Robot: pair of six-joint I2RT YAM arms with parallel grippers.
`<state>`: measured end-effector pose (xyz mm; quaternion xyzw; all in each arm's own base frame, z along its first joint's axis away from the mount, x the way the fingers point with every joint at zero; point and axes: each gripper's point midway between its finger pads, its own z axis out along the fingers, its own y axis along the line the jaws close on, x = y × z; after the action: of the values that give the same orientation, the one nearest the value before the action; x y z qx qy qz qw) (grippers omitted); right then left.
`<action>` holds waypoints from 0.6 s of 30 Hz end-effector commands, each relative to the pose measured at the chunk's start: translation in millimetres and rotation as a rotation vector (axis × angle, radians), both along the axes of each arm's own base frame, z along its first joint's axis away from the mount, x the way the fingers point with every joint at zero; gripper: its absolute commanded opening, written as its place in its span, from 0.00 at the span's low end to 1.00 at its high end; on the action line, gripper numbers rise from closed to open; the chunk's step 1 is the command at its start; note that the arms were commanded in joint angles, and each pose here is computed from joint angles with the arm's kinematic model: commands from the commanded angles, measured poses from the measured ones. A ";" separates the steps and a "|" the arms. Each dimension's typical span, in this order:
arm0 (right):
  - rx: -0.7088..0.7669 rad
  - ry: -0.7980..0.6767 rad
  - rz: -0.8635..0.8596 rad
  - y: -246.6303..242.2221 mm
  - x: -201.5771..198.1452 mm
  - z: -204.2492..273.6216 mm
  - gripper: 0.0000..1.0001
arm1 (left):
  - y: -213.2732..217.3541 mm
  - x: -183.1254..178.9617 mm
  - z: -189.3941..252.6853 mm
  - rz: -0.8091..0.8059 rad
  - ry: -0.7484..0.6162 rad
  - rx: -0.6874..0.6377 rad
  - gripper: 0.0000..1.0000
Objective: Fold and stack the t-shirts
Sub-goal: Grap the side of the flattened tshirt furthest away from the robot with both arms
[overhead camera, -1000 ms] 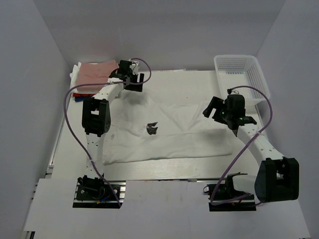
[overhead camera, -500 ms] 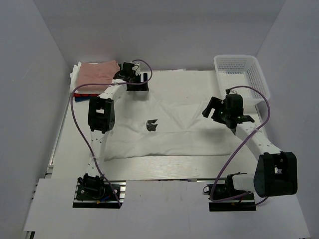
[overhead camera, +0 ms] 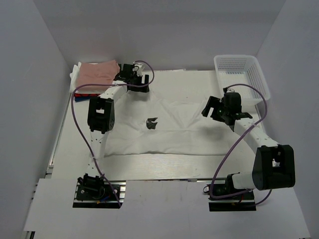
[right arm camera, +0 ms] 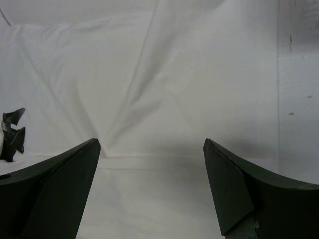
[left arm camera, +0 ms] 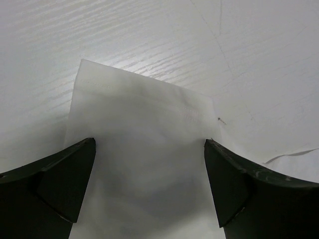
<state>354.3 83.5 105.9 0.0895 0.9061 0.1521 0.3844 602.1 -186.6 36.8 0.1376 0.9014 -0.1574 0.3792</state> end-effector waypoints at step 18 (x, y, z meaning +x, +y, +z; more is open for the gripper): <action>-0.135 -0.083 0.006 10.8 57.7 37.9 0.90 | 27.6 65.7 49.1 0.242 -0.209 0.059 1.00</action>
<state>394.9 94.7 120.0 0.0593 0.9110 0.1062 0.3940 659.8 -166.6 102.3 0.0746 0.8691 -0.0887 0.4809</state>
